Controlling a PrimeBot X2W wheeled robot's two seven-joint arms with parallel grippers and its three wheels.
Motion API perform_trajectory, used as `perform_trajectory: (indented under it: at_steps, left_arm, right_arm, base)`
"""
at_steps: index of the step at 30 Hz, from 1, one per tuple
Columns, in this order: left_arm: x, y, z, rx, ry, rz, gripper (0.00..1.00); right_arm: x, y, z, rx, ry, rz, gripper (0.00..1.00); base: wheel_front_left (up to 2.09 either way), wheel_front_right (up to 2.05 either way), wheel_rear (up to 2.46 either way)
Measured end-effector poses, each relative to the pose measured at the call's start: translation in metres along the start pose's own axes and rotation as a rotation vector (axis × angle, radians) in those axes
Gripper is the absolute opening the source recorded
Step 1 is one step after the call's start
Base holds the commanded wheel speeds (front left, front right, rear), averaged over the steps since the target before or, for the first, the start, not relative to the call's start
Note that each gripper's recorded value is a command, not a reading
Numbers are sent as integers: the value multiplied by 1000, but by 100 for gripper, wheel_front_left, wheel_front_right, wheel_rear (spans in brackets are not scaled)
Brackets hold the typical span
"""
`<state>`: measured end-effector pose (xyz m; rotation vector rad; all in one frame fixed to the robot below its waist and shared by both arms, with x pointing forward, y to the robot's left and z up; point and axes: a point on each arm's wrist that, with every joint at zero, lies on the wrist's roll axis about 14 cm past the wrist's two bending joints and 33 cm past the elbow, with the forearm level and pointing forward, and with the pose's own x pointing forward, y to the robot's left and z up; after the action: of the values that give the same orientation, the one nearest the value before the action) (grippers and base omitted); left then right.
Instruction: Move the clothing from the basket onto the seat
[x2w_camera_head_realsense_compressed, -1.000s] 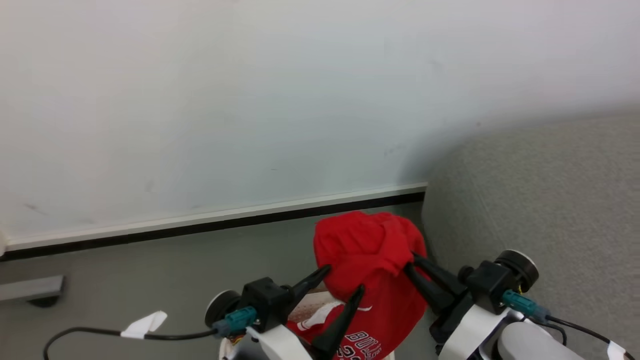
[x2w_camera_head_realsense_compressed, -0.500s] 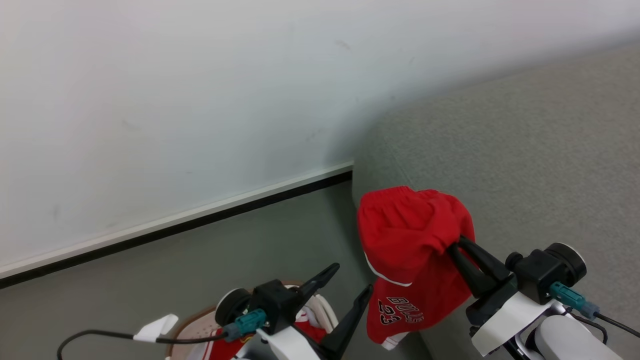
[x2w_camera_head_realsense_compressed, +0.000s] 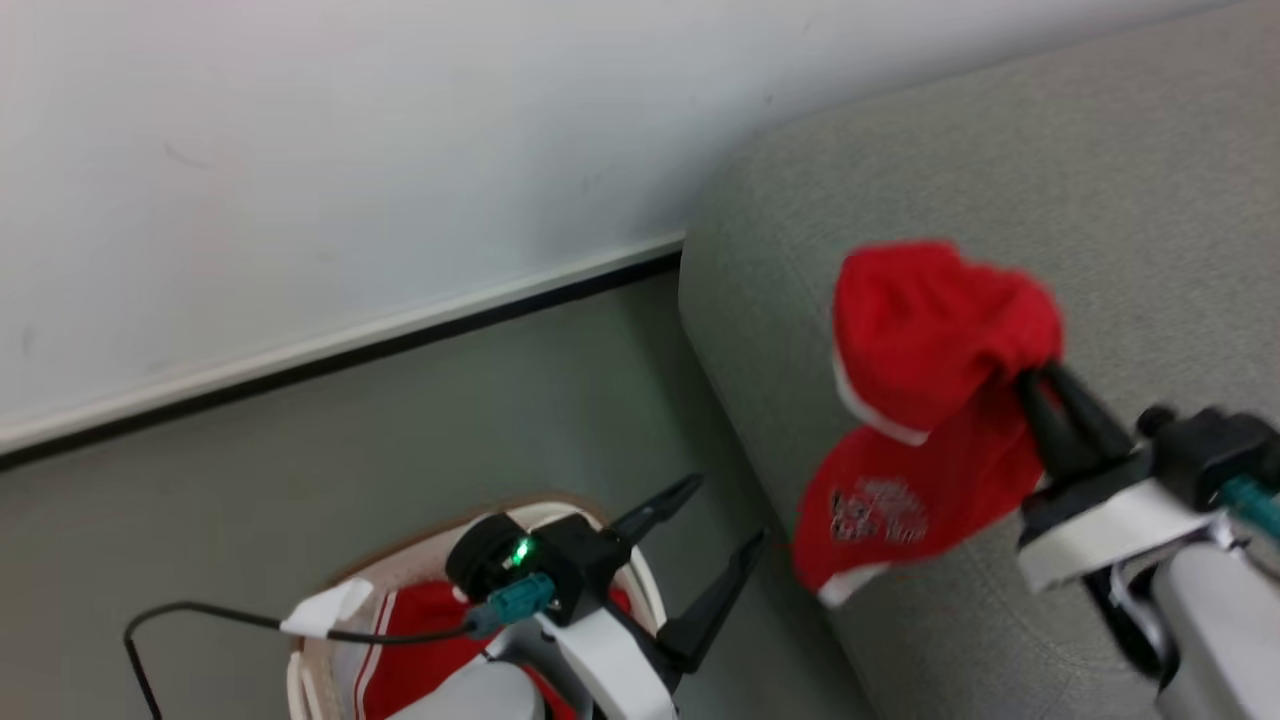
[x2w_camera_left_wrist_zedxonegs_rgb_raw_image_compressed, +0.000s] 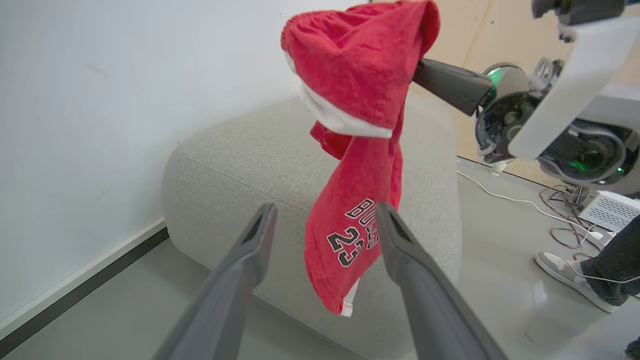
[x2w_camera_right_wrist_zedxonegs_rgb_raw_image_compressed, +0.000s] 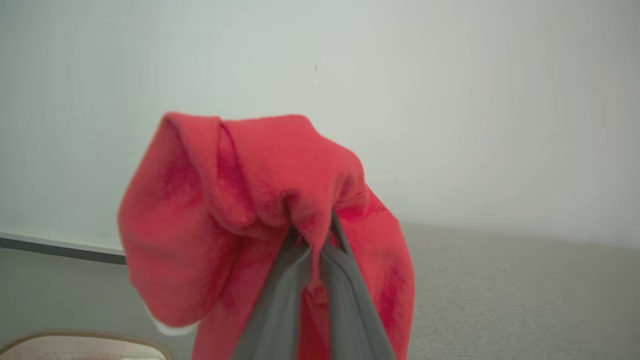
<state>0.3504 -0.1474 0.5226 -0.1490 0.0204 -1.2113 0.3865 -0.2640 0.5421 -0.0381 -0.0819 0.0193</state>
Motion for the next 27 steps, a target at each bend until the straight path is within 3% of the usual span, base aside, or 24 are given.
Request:
perform_trajectory:
  at_steps: [9,16,21,25,26,27]
  left_arm:
    - [2,59,-10,6,-34,58,100]
    - [-6,115,-20,8,-77,155,100]
    - [-19,143,-36,-17,-74,231,100]
    - [-33,161,-54,-42,-50,299,100]
    - [-37,164,-59,-47,-39,312,100]
    - [-40,166,-65,-53,-25,322,100]
  right_arm:
    - [99,-92,40,-205,-71,-193,0]
    - [158,-175,55,-218,-90,-423,0]
    - [170,-203,-2,-220,35,-528,0]
    - [170,-198,-70,-174,160,-563,0]
    - [166,-195,-89,-161,195,-571,3]
    - [161,-191,-107,-149,235,-576,15]
  base:
    - [0,0,0]
    - [0,0,0]
    - [0,0,0]
    - [0,0,0]
    - [0,0,0]
    - [0,0,0]
